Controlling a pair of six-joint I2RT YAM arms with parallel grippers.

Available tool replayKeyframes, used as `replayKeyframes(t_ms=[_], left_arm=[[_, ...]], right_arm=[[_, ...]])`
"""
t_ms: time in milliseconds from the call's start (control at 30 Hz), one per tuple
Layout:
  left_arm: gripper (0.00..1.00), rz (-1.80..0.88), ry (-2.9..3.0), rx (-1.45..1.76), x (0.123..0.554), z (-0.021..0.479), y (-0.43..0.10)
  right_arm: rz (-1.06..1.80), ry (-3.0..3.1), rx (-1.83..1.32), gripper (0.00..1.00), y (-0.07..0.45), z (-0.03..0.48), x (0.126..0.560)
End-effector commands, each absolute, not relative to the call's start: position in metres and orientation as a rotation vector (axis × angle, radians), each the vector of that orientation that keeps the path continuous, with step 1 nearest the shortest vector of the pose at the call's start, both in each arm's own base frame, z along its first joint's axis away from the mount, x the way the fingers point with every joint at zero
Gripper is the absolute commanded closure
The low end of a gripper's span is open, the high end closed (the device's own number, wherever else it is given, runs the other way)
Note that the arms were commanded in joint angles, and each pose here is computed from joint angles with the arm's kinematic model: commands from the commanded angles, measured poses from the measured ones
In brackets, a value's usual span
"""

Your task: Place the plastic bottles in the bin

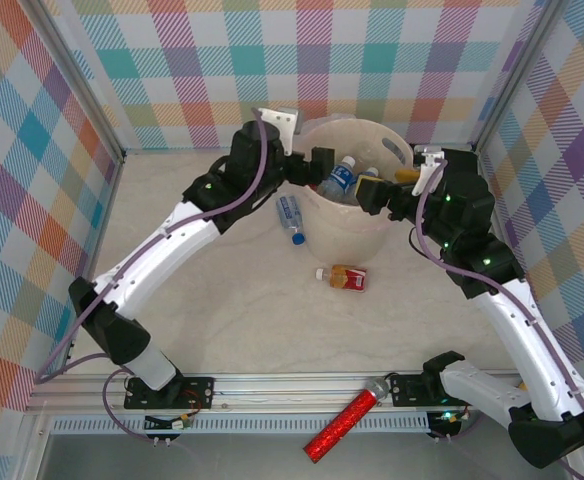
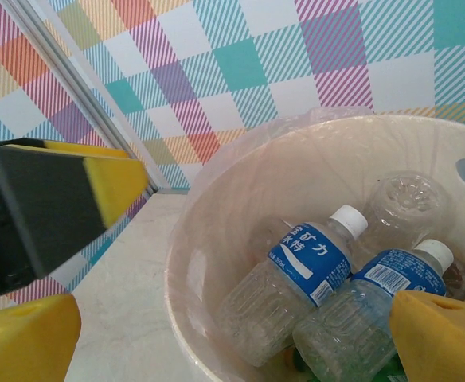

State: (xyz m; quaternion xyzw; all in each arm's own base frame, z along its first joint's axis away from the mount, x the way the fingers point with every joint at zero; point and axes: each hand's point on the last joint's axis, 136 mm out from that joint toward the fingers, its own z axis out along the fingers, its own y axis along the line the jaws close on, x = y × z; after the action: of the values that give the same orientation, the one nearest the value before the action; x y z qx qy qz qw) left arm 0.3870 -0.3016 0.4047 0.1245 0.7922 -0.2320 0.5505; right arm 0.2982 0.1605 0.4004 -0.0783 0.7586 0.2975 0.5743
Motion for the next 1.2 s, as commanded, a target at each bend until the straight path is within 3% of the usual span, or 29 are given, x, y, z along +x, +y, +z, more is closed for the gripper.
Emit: replayKeyframes(t_ms=[0,233,367,767,1167], left_arm=[[0.00,-0.469,1.900,0.152,0.394,0.402,-0.257],[0.00,-0.501,2.103,-0.203,0.420,0.334,-0.187],[0.02,-0.579,2.209,-0.340,0.428,0.283,-0.173],[0.08,-0.848,2.445,-0.534,0.465,0.162,-0.212],[0.10,-0.902,2.523,-0.538,0.494,0.105,-0.253]], right_arm=[[0.736,1.756,-0.201,0.01,0.167,0.409,0.297],[0.786,1.757,-0.221,0.01,0.176,0.413,0.300],[0.799,1.761,-0.224,0.01,0.179,0.414,0.301],[0.811,1.766,-0.245,0.01,0.182,0.418,0.300],[0.867,1.795,-0.323,0.01,0.196,0.417,0.297]])
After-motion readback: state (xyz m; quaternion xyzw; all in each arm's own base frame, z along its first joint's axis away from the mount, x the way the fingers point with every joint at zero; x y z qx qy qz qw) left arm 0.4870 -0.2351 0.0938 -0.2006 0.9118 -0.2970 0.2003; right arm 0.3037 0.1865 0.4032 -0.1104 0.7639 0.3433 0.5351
